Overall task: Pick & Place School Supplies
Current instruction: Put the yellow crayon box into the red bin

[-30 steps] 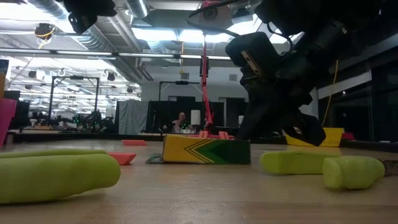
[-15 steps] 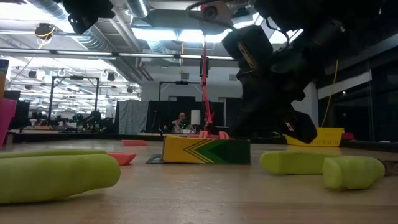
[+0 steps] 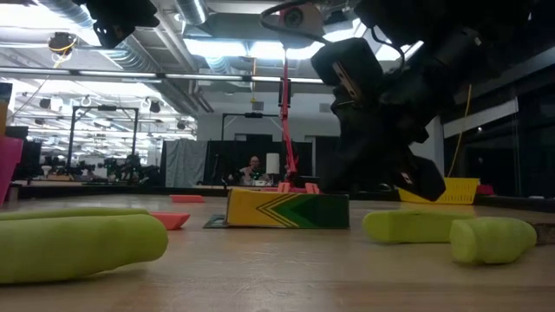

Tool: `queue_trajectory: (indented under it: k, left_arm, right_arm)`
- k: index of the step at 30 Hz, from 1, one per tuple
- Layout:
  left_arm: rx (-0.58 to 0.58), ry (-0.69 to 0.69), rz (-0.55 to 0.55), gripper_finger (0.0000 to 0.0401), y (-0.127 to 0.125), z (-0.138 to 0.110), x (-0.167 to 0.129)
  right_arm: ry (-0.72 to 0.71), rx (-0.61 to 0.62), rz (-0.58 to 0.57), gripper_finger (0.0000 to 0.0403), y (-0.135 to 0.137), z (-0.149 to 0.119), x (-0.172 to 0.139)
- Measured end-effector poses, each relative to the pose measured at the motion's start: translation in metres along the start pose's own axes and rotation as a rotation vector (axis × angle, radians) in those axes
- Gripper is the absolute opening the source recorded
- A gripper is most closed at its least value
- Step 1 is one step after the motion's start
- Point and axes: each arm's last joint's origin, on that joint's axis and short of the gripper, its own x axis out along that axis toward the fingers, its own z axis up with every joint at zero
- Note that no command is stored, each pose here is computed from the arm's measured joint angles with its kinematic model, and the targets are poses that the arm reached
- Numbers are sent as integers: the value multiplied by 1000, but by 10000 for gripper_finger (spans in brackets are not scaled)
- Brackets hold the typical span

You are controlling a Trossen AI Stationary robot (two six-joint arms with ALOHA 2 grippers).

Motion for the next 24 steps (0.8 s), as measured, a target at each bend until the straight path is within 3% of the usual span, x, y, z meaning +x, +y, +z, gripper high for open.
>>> queue_trajectory:
  k: [24]
  left_arm:
    - [-11,14,-21,73,-1,0,0]
  right_arm:
    - [12,-7,-64,0,-6,-2,0]
